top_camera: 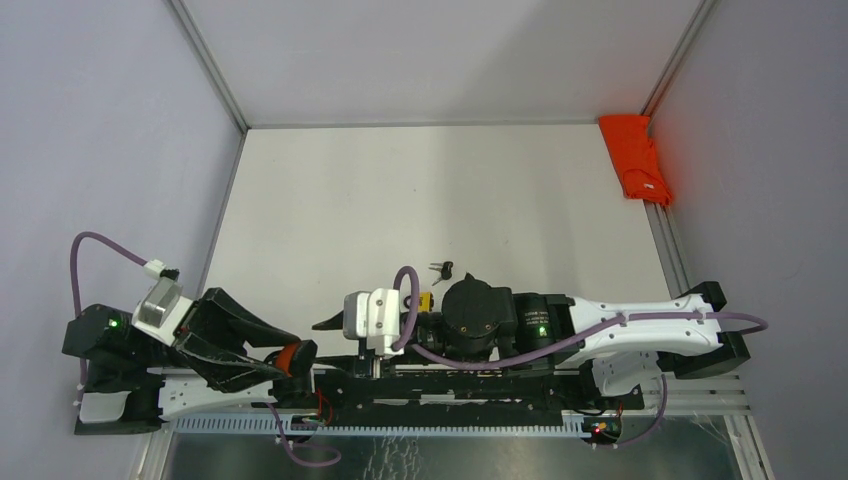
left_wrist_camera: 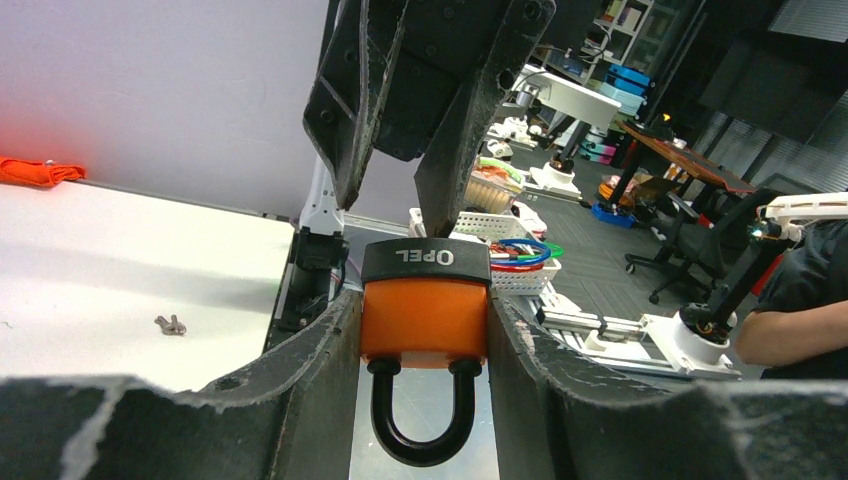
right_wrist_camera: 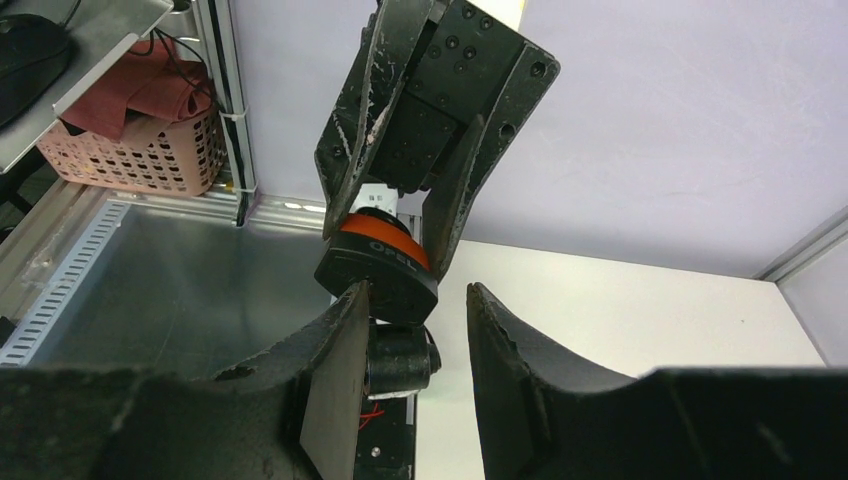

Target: Unlock with the key

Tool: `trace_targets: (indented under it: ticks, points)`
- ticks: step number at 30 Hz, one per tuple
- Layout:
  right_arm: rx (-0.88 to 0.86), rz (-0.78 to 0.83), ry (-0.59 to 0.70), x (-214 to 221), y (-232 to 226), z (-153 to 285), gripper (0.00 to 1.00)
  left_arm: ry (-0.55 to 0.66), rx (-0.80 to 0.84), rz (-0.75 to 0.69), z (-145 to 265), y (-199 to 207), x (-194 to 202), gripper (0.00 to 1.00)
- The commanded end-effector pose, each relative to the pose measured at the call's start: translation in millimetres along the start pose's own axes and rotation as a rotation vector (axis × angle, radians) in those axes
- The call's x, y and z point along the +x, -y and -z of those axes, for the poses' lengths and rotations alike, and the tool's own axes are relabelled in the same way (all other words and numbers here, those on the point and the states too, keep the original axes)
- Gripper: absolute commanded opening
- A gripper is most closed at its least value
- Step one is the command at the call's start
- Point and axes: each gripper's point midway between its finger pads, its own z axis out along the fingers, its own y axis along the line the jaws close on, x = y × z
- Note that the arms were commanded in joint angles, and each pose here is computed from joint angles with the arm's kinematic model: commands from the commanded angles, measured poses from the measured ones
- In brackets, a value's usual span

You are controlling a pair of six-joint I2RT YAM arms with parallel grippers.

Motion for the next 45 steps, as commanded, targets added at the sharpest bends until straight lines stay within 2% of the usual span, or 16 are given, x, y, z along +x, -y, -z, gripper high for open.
trace_targets:
  ticks: [1,15,38,45]
  points:
    - [0.037,0.006,0.061,-28.1,8.2,3.1,0.46,0.06,0.022,-0.046,0.6,4.7,-14.7,0.02]
    - [-0.015,-0.013,0.027,-15.8,-4.0,-7.9,0.45,0.068,0.015,-0.052,4.0,4.4,-17.0,0.02]
    - [0.047,-0.002,-0.024,7.0,4.1,-17.6,0.45,0.067,0.014,-0.047,4.7,4.7,-17.6,0.02]
    - [0.115,-0.028,-0.099,30.3,20.9,-22.2,0.44,0.07,0.016,-0.049,5.4,5.4,-18.6,0.02]
